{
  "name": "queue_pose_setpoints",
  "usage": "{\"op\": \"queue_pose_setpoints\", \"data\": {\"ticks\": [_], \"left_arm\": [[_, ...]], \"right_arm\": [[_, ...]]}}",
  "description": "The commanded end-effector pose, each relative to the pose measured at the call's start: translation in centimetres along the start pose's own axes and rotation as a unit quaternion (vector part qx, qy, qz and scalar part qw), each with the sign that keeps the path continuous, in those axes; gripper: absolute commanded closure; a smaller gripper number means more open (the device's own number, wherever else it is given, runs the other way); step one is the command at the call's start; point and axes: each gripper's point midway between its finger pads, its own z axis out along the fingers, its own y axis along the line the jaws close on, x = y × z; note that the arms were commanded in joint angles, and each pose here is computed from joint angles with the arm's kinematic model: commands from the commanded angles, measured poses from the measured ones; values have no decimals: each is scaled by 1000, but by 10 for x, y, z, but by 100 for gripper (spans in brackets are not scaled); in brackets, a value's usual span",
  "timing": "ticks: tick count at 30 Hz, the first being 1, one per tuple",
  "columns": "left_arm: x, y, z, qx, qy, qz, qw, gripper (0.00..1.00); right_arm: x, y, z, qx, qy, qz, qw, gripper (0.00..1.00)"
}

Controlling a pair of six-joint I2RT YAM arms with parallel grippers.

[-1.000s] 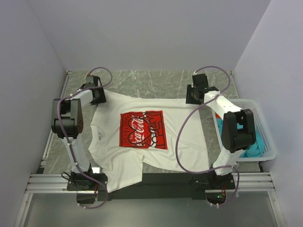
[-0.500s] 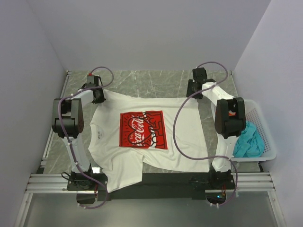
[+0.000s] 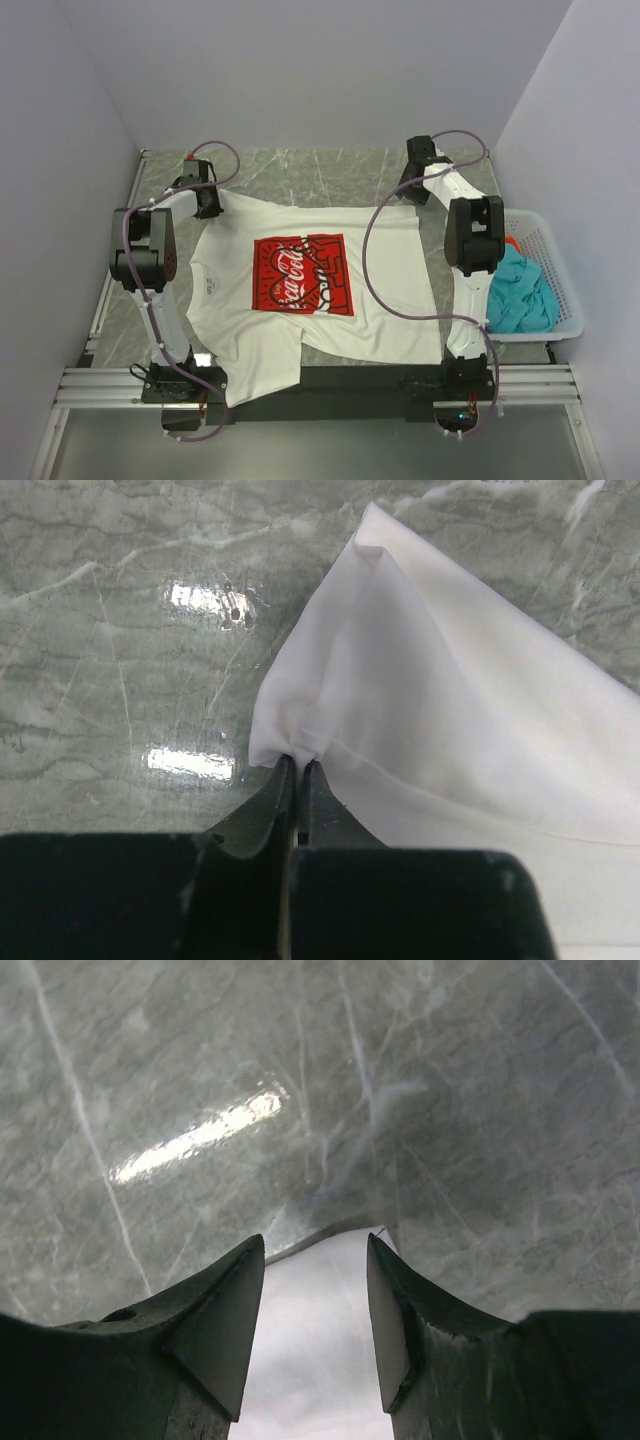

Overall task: Fold and stack the t-shirts
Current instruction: Fold the tshirt

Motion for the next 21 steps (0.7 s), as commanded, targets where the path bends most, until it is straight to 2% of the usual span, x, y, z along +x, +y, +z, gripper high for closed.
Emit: {"op": "queue_pose_setpoints", "data": {"ticks": [1, 12, 17, 21], "left_arm": [[33, 11, 5, -17, 54, 7, 998, 99], [41, 12, -6, -17, 63, -3, 998, 99], [42, 9, -6, -9, 67, -7, 998, 99], [42, 9, -5, -10, 66, -5, 998, 99]], "right_arm": [[-12, -7, -3, 30, -2, 35, 999, 47], [5, -12, 1, 45, 34, 42, 997, 43], [13, -14, 8, 50, 56, 32, 997, 54], [12, -14, 11, 43, 62, 26, 997, 55]]}}
